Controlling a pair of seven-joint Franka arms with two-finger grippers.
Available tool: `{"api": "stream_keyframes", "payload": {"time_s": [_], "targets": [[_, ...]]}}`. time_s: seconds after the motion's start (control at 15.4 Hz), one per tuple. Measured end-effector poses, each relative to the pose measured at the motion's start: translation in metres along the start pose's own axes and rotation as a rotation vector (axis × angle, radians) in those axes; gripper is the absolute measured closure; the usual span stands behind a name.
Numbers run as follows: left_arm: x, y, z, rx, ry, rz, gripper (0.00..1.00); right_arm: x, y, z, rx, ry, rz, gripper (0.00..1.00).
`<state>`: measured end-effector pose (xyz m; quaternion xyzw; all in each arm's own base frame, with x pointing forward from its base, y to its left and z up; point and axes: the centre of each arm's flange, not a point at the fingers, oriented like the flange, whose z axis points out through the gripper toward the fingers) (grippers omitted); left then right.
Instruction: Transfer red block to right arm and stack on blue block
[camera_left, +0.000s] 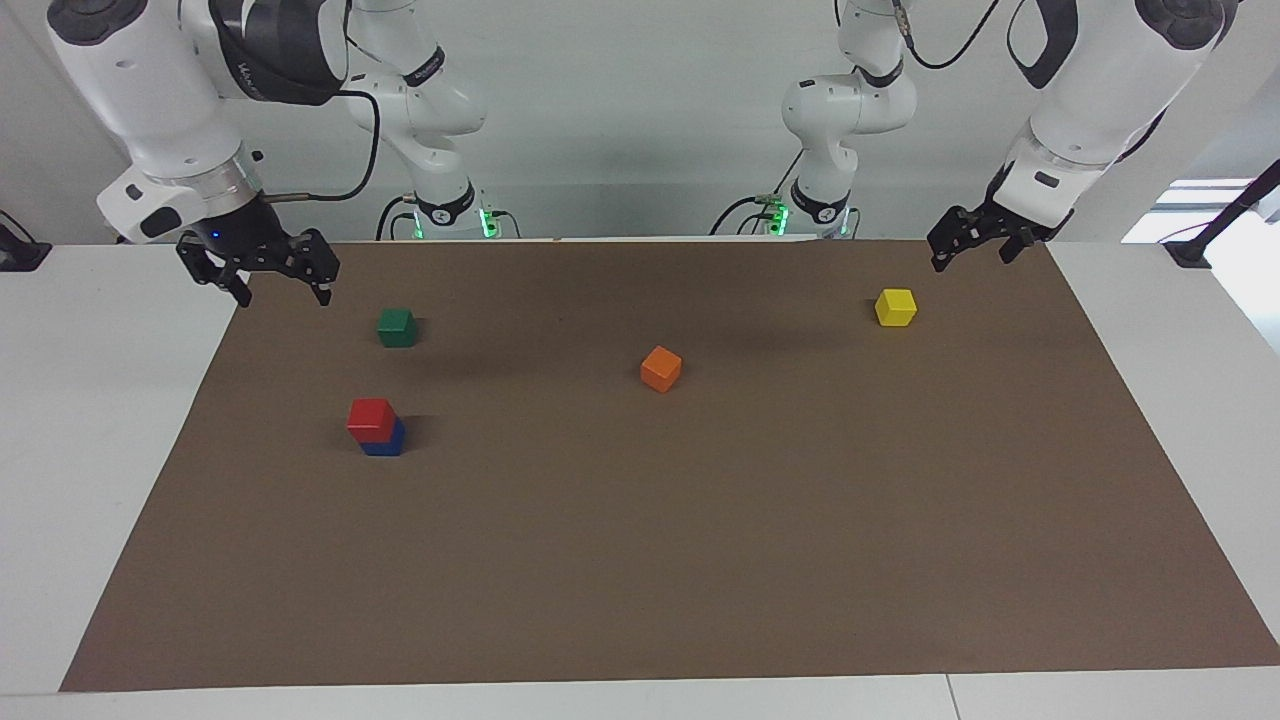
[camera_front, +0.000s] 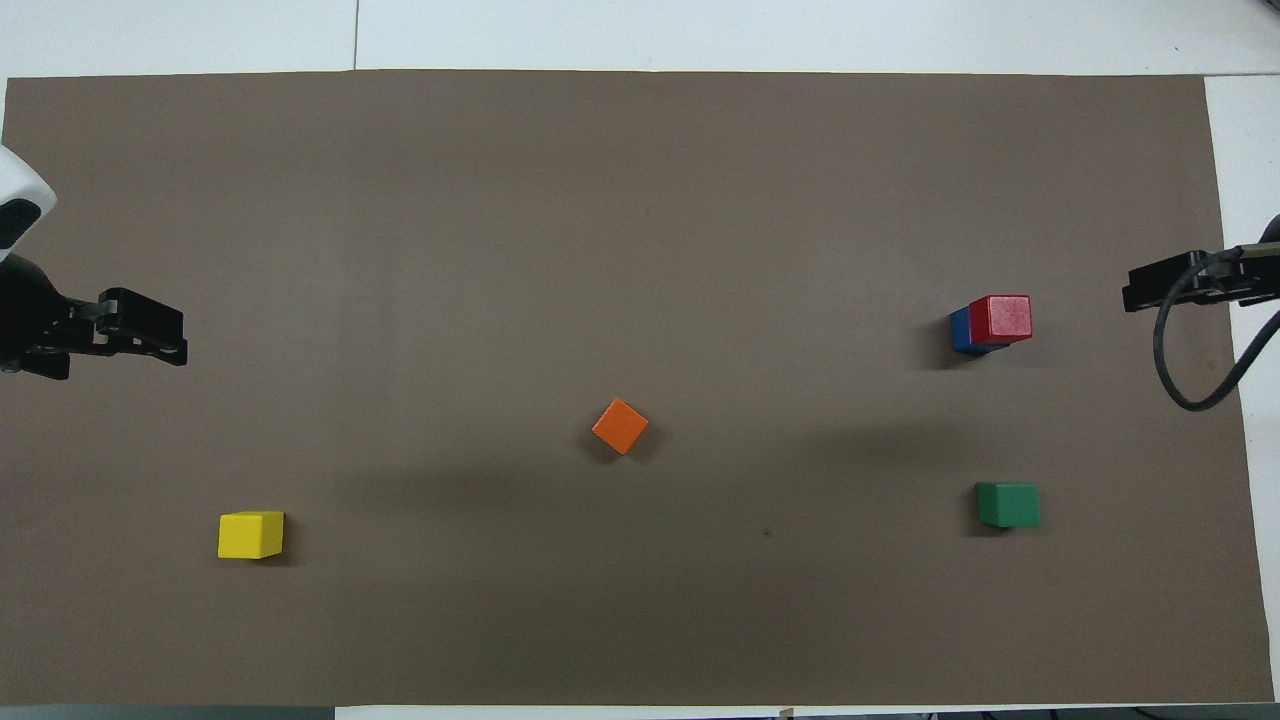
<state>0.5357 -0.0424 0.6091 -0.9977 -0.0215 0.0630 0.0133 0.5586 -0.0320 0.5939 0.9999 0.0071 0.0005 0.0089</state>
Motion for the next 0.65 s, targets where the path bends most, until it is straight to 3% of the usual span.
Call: {"api": "stream_keyframes", "payload": {"time_s": [0.65], "targets": [[-0.0001,-0.0003,-0.0040,-0.001,0.009,-0.001,0.00,-0.0003,-0.0030,-0.0002,0.033,-0.001,0.003,0.00]]}}
